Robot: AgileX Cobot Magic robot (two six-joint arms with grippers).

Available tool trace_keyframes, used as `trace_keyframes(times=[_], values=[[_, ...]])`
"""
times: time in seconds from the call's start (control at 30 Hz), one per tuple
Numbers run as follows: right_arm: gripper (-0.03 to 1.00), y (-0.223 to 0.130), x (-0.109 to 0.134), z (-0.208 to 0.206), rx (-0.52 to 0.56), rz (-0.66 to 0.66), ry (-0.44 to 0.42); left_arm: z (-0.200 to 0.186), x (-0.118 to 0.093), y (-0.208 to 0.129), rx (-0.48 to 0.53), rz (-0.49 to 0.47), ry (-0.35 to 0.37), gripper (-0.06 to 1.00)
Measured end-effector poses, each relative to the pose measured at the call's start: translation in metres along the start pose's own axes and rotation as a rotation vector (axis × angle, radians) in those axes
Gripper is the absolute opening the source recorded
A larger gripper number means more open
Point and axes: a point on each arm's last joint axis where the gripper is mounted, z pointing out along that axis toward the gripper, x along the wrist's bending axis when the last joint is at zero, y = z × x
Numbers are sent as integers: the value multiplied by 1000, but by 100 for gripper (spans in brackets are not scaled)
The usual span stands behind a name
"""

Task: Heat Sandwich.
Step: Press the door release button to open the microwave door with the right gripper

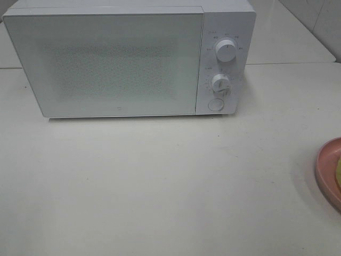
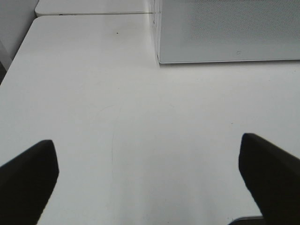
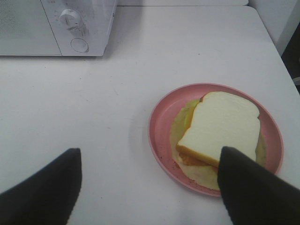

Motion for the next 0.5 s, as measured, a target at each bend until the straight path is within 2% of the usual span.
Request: trace_keyframes(times=[0.5], values=[[77, 0, 0, 0, -1, 1, 2, 0, 0, 0, 0, 0, 0, 99]])
